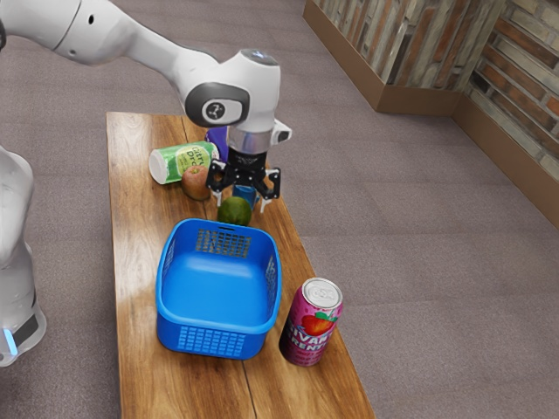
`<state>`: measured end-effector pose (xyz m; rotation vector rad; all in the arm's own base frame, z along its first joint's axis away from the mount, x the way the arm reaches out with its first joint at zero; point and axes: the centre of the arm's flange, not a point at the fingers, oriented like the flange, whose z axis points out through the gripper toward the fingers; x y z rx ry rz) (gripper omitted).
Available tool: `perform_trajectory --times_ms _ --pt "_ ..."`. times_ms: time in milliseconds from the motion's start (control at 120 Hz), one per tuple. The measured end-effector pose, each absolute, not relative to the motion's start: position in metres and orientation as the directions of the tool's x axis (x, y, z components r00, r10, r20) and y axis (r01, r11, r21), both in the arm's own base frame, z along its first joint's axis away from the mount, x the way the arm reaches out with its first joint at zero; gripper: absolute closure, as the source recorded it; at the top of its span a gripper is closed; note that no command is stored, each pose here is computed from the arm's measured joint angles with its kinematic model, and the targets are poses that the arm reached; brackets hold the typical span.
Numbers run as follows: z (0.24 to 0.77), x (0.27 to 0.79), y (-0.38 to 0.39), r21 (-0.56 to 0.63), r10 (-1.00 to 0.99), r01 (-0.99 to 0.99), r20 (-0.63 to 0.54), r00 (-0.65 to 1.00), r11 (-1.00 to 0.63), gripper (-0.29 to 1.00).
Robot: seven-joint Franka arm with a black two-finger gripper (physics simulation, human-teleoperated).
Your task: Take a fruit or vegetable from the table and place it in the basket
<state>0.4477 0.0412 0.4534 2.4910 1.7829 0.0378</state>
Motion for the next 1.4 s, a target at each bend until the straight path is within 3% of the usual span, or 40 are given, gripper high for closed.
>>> perform_trajectory --times_ms 283,600,858,1025,1400 --pt "0.434 0.445 0.04 0.071 0.939 0.937 -0.025 0.344 -0.342 0.01" --pt "0.423 0.449 0.04 0.066 0.935 0.934 -0.031 0.354 -0.351 0.28" --pt "0.514 0.437 0.025 0.194 0.916 0.897 0.031 0.4 -0.398 0.37" --pt "0.557 0.425 -0.012 0.208 0.88 0.856 0.076 0.469 -0.474 0.37" --pt "0.584 0.39 -0.095 0.165 0.787 0.769 0.147 0.6 -0.617 0.37"
